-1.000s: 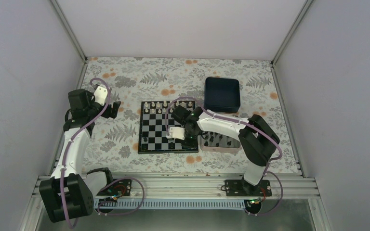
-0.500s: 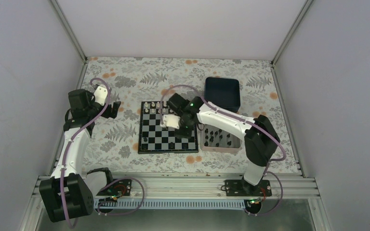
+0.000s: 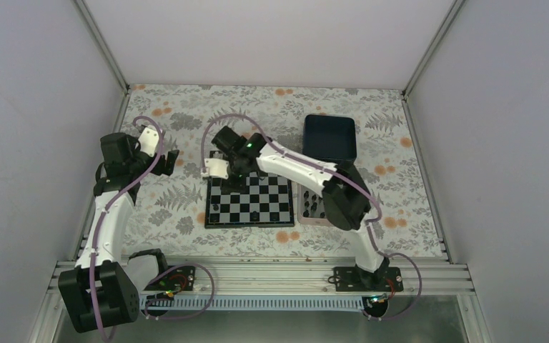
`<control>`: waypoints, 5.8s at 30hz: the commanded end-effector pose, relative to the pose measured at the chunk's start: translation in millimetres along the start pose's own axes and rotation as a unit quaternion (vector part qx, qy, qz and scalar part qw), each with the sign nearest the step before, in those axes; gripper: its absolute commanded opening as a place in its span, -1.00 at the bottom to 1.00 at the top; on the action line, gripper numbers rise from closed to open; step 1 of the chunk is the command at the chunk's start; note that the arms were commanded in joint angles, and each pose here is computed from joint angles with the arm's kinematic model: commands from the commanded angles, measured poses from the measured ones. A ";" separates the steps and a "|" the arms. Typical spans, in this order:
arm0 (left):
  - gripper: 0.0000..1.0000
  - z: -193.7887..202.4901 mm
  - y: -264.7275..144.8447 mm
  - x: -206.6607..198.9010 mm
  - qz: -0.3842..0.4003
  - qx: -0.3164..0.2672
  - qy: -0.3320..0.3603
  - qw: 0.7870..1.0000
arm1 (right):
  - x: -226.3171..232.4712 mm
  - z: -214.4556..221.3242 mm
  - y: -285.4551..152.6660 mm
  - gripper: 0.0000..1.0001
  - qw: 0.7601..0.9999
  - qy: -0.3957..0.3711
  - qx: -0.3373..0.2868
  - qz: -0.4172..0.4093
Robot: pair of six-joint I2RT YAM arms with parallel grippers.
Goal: Set up the chess pieces on the board
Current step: Place the chess piece on the chessboard, then move the chess piece to the chessboard, then pick up the chess piece from the storage box.
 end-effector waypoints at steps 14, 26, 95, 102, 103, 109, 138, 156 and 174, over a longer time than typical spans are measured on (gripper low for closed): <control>1.00 -3.5 -1.6 -0.9 0.008 -0.019 -0.001 1.000 | 25.9 -25.4 56.3 -0.10 0.997 -0.027 -0.008 -0.071; 1.00 -4.1 -1.8 -0.9 0.008 -0.022 0.000 1.000 | 29.7 -24.7 77.9 -0.31 0.996 -0.027 0.012 -0.082; 1.00 -3.1 -3.7 0.3 -0.006 -0.024 0.001 1.000 | 24.6 -4.7 -59.9 0.10 1.000 -0.016 0.024 0.004; 1.00 -3.7 -3.1 -0.2 0.000 -0.023 0.001 1.000 | -1.4 91.8 -127.2 0.15 0.991 0.094 0.067 0.069; 1.00 -3.9 -3.5 -0.4 0.001 -0.024 0.001 1.000 | 2.3 110.9 -128.7 0.15 0.988 0.113 0.078 0.065; 1.00 -3.0 -3.6 -0.9 0.003 -0.023 0.001 1.000 | 34.7 186.0 -141.7 0.15 0.973 0.190 0.102 0.080; 1.00 -4.3 -2.7 -1.0 0.008 -0.018 0.000 1.000 | 92.2 239.6 -81.3 -0.03 0.961 0.254 0.110 0.025; 1.00 -3.6 -4.3 -0.9 0.002 -0.020 0.001 1.000 | 90.2 244.9 -61.8 -0.38 0.959 0.260 0.112 -0.010; 1.00 -3.3 -4.8 -1.5 0.005 -0.019 0.000 1.000 | 96.2 246.2 -62.1 -0.52 0.955 0.271 0.115 -0.018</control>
Point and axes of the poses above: each gripper's point midway between its finger pads, its own y axis out along the fingers, its own x axis along the line the jaws close on, z = x × y, the point moved 10 cm from there along -y, back along the fingers, and after that the axes turned 13 degrees about -y, right-handed, at the moved point
